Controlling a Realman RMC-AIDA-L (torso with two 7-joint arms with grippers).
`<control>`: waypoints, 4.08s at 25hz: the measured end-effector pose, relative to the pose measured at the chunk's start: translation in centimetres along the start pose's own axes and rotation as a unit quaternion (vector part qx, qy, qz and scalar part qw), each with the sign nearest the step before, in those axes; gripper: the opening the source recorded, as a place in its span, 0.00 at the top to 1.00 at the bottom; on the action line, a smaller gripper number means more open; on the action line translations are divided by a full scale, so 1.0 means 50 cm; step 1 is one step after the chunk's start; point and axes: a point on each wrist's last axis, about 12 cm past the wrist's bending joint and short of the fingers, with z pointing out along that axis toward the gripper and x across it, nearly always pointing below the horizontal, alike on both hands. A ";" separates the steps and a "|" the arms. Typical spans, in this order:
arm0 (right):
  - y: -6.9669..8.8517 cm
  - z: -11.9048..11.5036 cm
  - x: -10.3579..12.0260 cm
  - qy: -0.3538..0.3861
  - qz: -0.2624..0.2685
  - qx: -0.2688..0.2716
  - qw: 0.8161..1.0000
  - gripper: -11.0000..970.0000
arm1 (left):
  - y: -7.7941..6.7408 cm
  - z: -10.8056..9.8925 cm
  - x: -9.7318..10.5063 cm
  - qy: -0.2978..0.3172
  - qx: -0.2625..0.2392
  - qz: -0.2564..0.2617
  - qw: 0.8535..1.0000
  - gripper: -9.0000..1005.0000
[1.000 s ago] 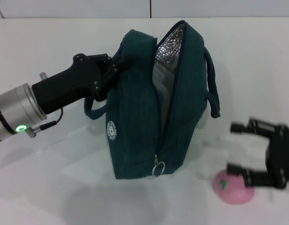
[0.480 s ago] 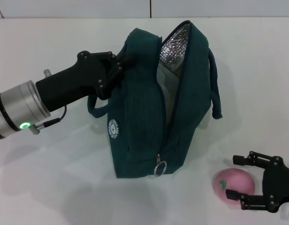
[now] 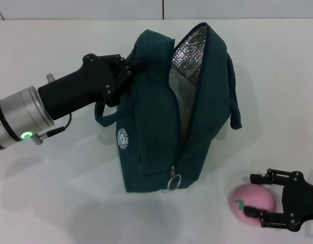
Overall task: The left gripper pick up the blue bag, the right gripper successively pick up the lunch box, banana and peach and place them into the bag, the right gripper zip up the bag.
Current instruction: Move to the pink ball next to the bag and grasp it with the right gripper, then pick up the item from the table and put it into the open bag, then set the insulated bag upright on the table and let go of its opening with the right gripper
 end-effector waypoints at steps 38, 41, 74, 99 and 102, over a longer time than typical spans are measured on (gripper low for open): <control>-0.102 0.114 -0.267 -0.286 0.008 -0.074 0.955 0.80 | -0.009 0.006 0.002 -0.024 -0.001 -0.004 1.000 0.94; -0.109 0.129 -0.276 -0.250 0.008 -0.082 0.965 0.80 | -0.009 0.004 0.002 -0.024 -0.002 -0.005 1.000 0.94; -0.100 0.175 -0.253 -0.103 -0.032 -0.078 0.991 0.54 | -0.006 0.003 0.002 -0.021 -0.005 -0.001 1.000 0.94; -0.049 0.038 -0.079 -0.125 0.023 0.057 0.990 0.33 | -0.008 0.001 0.004 -0.020 -0.007 0.003 1.000 0.94; -0.049 0.038 -0.085 -0.135 0.014 0.056 0.989 0.33 | -0.008 -0.001 0.006 -0.019 -0.008 0.002 1.000 0.94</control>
